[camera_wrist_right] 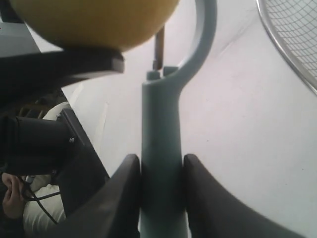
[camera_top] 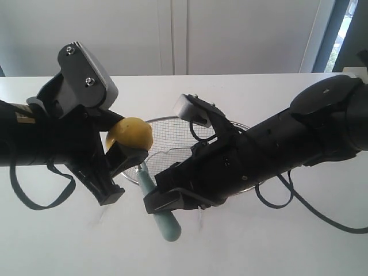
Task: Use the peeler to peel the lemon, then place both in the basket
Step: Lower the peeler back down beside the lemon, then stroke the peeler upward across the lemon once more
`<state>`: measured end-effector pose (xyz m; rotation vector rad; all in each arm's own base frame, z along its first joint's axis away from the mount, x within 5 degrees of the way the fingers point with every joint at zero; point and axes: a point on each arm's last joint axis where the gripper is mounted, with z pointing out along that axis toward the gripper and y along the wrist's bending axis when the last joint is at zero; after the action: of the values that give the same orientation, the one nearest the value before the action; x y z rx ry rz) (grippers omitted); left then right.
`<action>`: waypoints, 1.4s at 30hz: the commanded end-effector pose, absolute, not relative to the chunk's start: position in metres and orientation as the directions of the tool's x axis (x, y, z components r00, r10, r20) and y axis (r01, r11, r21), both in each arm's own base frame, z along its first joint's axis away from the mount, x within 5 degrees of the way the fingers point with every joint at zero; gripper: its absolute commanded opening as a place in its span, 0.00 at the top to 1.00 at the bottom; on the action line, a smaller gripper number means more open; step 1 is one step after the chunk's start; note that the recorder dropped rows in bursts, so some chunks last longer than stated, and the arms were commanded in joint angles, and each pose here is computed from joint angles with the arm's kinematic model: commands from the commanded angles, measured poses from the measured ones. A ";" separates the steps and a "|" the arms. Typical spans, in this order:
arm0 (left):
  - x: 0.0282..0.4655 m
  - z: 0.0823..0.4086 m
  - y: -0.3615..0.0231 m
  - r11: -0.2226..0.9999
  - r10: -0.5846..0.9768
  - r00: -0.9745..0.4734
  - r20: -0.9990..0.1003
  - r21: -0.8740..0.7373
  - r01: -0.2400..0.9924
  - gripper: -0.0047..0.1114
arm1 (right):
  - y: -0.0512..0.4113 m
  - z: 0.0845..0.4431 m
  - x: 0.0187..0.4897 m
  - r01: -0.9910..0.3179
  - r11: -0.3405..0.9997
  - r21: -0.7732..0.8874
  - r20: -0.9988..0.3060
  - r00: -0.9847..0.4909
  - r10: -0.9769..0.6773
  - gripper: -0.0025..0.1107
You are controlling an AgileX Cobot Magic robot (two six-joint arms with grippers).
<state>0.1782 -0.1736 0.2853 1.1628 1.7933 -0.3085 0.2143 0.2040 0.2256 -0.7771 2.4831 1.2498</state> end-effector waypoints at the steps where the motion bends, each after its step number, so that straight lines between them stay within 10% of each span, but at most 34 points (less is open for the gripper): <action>1: 0.176 0.286 -0.174 0.519 0.569 -0.106 -0.815 0.256 0.816 0.96 | 0.205 0.229 0.215 -0.576 0.476 0.664 -0.461 -0.817 -0.346 0.98; 42: 0.176 0.286 -0.174 0.519 0.569 -0.106 -0.815 0.256 0.816 0.96 | 0.196 0.237 0.225 -0.567 0.485 0.666 -0.475 -0.823 -0.312 0.98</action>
<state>0.1782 -0.1736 0.2853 1.1628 1.7933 -0.3085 0.2241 0.1966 0.2310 -0.7356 2.4668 1.2468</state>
